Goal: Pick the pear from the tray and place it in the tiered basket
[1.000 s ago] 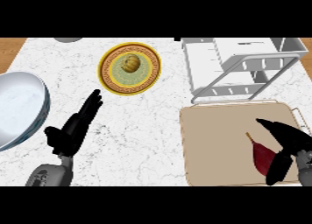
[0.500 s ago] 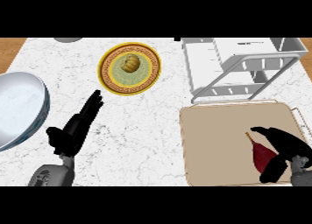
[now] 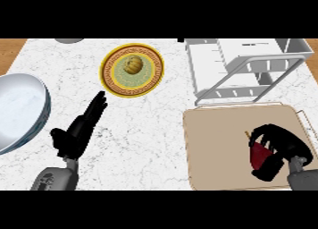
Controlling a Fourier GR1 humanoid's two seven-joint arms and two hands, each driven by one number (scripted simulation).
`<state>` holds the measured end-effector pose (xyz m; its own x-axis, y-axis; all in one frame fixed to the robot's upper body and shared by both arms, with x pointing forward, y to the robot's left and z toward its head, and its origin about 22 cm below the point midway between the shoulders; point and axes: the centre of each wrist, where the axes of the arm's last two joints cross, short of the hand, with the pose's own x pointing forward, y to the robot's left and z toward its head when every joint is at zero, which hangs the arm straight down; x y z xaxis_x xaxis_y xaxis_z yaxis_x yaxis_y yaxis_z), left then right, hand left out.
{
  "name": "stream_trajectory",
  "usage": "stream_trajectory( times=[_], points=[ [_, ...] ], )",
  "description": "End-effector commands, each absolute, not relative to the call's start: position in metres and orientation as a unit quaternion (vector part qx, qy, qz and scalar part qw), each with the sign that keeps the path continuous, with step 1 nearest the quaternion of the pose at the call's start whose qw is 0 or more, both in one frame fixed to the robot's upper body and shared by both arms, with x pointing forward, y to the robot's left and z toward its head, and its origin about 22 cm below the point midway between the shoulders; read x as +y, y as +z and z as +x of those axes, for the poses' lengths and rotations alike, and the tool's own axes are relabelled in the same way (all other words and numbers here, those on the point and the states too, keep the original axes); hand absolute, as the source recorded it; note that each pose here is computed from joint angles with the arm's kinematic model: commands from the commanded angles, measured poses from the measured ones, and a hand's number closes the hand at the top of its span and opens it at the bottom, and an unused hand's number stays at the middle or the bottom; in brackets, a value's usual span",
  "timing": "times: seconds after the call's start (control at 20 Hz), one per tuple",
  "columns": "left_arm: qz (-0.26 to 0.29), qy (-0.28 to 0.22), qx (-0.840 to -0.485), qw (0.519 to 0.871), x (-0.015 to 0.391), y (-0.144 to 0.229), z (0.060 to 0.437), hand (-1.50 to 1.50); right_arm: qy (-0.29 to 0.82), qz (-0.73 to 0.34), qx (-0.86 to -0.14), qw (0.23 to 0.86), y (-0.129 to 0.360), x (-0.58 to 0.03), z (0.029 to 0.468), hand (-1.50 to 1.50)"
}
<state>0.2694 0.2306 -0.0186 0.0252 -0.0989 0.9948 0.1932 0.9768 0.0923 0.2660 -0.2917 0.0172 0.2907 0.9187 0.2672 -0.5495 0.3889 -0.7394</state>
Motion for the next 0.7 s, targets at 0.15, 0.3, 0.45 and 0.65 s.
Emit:
stream_trajectory(
  times=[0.15, 0.3, 0.45, 0.65],
  points=[
    [-0.020, -0.086, -0.692, 0.717, 0.240, -0.020, 0.269, 0.00, 0.292, -0.392, -0.245, 0.837, -0.006, -0.283, 0.247, 1.50],
    [0.002, -0.073, -0.685, 0.725, 0.254, -0.021, 0.265, 0.00, 0.158, -0.469, -0.144, 0.857, -0.016, -0.313, 0.228, 1.50],
    [-0.003, -0.072, -0.681, 0.729, 0.253, -0.029, 0.256, 0.00, 0.067, -0.510, -0.120, 0.849, -0.015, -0.285, 0.221, 1.50],
    [-0.002, -0.075, -0.685, 0.724, 0.253, -0.024, 0.260, 0.00, -0.005, -0.565, -0.135, 0.814, 0.008, -0.250, 0.221, 1.50]
  ],
)
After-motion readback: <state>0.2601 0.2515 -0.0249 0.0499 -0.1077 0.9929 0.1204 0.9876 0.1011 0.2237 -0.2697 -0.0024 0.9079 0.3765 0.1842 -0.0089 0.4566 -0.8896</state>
